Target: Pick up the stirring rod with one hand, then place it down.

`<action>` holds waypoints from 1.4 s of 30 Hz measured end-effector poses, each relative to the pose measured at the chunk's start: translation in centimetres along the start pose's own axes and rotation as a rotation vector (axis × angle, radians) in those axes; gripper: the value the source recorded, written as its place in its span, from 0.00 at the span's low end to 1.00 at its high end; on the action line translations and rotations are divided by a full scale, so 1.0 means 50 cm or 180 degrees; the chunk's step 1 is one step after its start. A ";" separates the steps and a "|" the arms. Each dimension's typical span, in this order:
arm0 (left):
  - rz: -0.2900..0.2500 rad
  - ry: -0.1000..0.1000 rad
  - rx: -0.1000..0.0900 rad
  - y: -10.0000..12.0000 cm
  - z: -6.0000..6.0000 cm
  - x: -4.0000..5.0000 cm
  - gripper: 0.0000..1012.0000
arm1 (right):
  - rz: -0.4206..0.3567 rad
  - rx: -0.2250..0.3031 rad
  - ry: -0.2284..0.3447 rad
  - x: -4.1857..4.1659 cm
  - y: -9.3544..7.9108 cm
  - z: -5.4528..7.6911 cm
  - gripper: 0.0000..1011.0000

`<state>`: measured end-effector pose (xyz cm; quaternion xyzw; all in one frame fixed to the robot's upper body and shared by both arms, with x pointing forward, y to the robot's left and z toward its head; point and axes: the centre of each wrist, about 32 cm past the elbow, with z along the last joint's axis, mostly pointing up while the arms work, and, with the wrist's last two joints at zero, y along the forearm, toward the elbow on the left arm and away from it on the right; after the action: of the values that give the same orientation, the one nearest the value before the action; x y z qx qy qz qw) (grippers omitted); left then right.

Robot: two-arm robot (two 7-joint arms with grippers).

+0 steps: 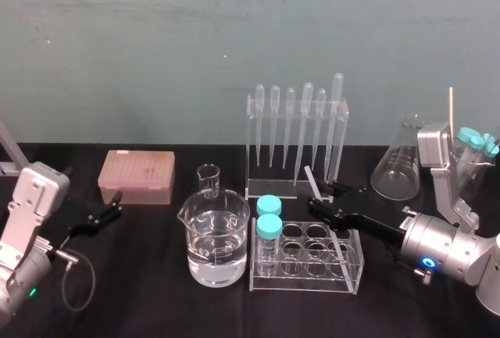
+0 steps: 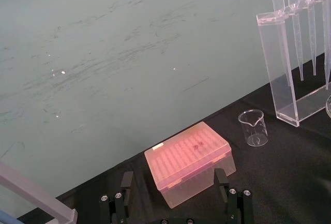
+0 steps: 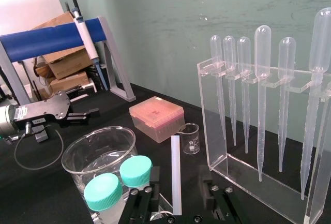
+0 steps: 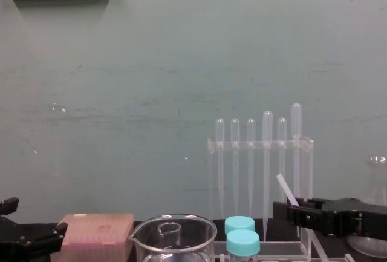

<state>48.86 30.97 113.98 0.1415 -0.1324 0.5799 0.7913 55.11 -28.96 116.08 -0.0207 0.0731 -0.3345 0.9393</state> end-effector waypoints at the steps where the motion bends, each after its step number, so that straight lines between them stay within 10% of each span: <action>1: 0.0000 0.0000 0.0000 0.000 0.000 0.000 0.99 | 0.0001 0.0000 -0.0001 0.000 0.000 0.000 0.47; 13: 0.0000 0.0000 0.0000 0.000 0.000 0.000 0.99 | 0.0002 0.0002 -0.0003 0.000 0.000 0.000 0.09; 25: 0.0000 0.0000 0.0000 0.000 0.000 0.000 0.99 | -0.0003 0.0079 -0.0037 -0.003 -0.002 0.003 0.07; 35: 0.0000 0.0000 0.0000 0.000 0.000 0.000 0.99 | 0.0006 0.0785 -0.0223 -0.017 -0.004 0.043 0.07; 42: 0.0000 0.0000 0.0000 0.000 0.000 0.000 0.99 | 0.0088 0.1407 -0.0679 -0.026 0.007 0.049 0.07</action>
<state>48.86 30.97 113.98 0.1415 -0.1324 0.5799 0.7913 54.72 -27.90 118.62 0.1511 -0.1012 -0.3253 0.9280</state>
